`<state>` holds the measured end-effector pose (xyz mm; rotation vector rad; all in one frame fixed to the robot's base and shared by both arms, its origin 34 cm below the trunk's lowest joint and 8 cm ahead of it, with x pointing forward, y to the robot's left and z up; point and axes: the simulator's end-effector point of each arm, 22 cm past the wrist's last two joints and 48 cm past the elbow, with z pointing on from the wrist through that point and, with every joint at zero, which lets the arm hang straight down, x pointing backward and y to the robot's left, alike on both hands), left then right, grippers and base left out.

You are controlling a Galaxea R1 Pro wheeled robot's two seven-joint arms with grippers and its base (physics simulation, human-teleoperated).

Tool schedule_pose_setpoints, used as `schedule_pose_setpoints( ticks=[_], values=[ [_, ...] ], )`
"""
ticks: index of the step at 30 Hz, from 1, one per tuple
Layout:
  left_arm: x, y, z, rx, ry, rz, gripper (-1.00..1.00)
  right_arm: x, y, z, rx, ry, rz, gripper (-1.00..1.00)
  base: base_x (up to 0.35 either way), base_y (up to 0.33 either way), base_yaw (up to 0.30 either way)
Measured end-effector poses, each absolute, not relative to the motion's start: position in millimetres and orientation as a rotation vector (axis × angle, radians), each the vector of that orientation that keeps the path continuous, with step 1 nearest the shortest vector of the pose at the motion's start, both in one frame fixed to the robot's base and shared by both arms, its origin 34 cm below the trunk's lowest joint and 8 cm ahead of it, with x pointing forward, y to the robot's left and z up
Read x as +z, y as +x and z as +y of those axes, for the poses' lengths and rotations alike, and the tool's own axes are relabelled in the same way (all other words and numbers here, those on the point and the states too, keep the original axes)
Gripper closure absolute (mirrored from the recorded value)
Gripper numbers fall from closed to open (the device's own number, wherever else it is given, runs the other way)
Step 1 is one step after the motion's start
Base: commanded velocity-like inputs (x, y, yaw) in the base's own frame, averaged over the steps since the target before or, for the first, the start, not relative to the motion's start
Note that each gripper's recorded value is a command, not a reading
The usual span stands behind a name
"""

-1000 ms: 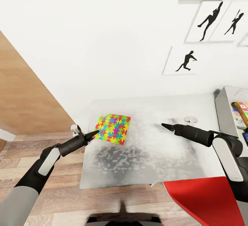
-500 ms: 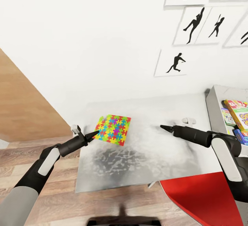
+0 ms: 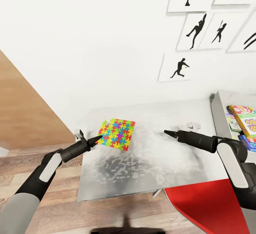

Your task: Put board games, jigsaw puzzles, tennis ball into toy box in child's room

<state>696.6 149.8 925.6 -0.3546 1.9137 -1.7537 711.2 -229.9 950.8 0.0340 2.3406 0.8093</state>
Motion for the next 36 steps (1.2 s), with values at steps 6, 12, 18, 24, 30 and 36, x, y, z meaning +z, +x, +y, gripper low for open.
schedule_pose_setpoints(
  ticks=[6,12,18,24,30,36],
  values=[
    [931.3,696.8,149.7,-1.761,-0.349,1.899,1.0,953.7,710.4,-228.6,0.812,0.03,2.339,-1.0,0.0,0.0,-0.003],
    [939.5,697.1,149.3,-1.773,-0.338,1.878,1.0,958.1,709.9,-228.0,0.814,0.027,2.334,-1.0,0.0,0.0,0.0],
    [946.6,697.3,148.8,-1.779,-0.327,1.864,1.0,963.4,709.7,-227.8,0.814,0.022,2.326,-1.0,0.0,0.0,0.0],
    [953.3,697.8,148.4,-1.782,-0.318,1.852,1.0,969.0,709.5,-227.7,0.813,0.017,2.318,-1.0,0.0,0.0,-0.007],
    [959.3,698.3,148.1,-1.781,-0.308,1.844,1.0,974.8,709.7,-227.8,0.812,0.013,2.309,-1.0,0.0,0.0,-0.038],
    [964.6,698.4,148.1,-1.778,-0.299,1.838,1.0,980.8,709.8,-227.3,0.813,0.009,2.299,-1.0,0.0,0.0,-0.053]
  ],
)
